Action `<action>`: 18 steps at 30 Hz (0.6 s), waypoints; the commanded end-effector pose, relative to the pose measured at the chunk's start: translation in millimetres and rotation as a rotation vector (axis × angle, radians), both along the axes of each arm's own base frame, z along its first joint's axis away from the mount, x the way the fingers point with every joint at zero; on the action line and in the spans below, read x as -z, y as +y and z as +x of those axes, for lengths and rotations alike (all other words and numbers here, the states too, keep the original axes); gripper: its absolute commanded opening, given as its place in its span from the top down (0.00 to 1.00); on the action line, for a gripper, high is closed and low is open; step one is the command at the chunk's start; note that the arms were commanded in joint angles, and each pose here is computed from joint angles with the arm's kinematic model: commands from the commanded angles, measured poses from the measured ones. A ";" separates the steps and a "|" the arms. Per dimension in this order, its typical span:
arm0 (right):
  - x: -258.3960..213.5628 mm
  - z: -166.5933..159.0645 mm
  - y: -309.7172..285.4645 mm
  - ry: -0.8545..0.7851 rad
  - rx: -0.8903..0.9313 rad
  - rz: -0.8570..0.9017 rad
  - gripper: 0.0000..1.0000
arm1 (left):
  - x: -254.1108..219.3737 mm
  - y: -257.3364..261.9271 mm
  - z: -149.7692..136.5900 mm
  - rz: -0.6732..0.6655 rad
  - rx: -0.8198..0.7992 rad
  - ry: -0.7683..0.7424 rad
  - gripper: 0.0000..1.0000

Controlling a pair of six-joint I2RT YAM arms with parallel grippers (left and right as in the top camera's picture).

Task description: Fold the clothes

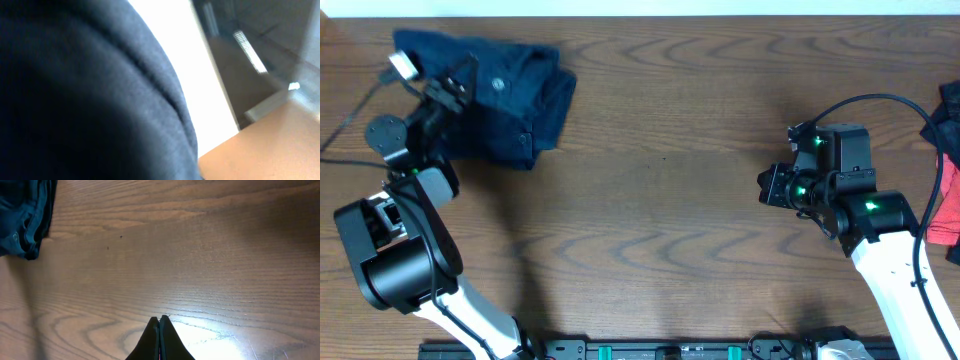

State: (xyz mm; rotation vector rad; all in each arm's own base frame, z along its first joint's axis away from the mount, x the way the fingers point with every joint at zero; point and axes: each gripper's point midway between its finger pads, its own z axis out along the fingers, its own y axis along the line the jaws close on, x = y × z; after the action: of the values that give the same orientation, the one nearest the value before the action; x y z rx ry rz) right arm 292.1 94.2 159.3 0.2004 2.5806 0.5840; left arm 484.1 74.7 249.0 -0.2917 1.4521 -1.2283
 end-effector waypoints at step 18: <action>1.1 -5.2 -1.6 0.023 0.004 -0.003 0.99 | 41.0 -12.7 42.5 0.203 0.016 0.217 0.94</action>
State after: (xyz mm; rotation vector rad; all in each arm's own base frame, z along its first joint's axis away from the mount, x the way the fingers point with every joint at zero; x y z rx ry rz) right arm 286.7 93.4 155.6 0.2085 2.6078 0.5794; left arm 528.3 47.2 202.3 -0.3922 1.7634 -1.1936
